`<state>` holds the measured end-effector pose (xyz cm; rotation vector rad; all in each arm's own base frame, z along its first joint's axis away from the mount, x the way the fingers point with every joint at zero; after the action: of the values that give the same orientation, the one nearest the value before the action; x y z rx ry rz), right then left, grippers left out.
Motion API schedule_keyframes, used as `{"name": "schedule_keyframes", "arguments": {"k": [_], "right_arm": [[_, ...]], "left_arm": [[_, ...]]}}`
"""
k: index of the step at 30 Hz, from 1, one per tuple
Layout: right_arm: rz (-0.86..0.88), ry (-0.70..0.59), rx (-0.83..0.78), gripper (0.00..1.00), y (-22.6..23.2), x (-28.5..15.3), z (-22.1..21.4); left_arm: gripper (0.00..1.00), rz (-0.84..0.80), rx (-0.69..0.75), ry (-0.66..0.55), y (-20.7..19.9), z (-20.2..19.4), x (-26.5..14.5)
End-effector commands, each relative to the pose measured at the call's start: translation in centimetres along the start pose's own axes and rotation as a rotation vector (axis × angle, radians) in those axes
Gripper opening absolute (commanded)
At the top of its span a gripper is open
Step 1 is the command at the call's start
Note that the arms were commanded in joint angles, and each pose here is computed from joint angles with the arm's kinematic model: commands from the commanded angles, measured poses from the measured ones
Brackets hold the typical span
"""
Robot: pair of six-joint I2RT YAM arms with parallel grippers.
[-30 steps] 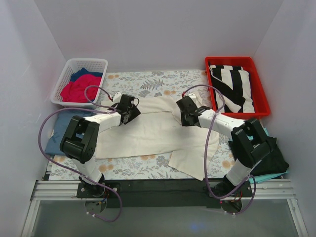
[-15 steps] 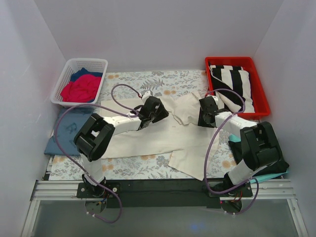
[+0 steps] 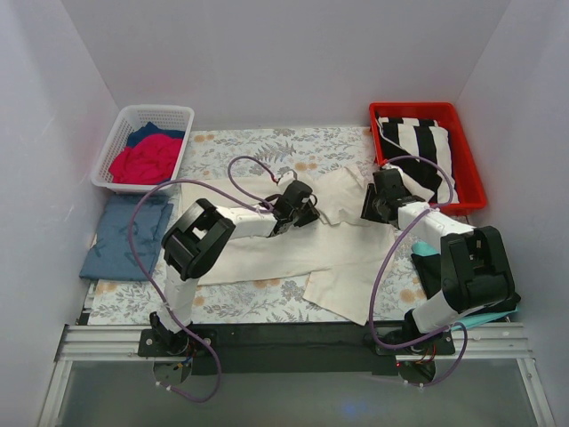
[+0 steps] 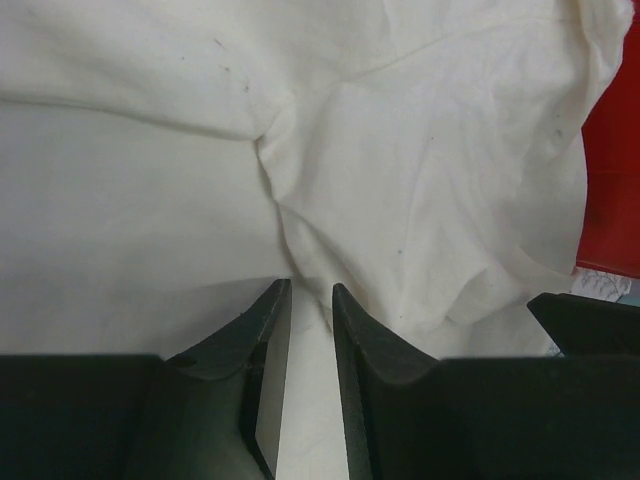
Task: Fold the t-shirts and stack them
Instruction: Fold the tshirt
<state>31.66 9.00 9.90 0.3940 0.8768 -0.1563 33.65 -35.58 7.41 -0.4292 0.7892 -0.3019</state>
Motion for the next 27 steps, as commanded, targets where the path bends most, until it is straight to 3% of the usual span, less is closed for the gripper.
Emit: {"name": "schedule_keyframes", "arguments": {"k": [1, 18, 27], "right_arm": [[0.044, -0.022, 0.003, 0.45, 0.3, -0.3, 0.3], [0.051, -0.010, 0.006, 0.45, 0.2, 0.0, 0.0], [0.067, 0.020, 0.000, 0.45, 0.5, 1.0, -0.6]], "left_arm": [[0.22, -0.050, -0.016, -0.023, -1.9, 1.0, -0.8], [0.24, -0.065, 0.009, 0.034, -2.9, -1.1, 0.8], [0.19, 0.079, 0.043, 0.077, -0.6, -2.9, 1.8]]}}
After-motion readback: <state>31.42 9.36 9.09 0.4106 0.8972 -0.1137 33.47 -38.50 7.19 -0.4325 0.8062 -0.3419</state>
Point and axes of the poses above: each gripper's point midway between its finger pads, its own x axis out along the fingers, its own y axis along the line the jaws close on, z = x × y, the point moved 6 cm from there along -x, back along the fingers, and after that the axes turned 13 degrees about x, right-handed, at the moved point
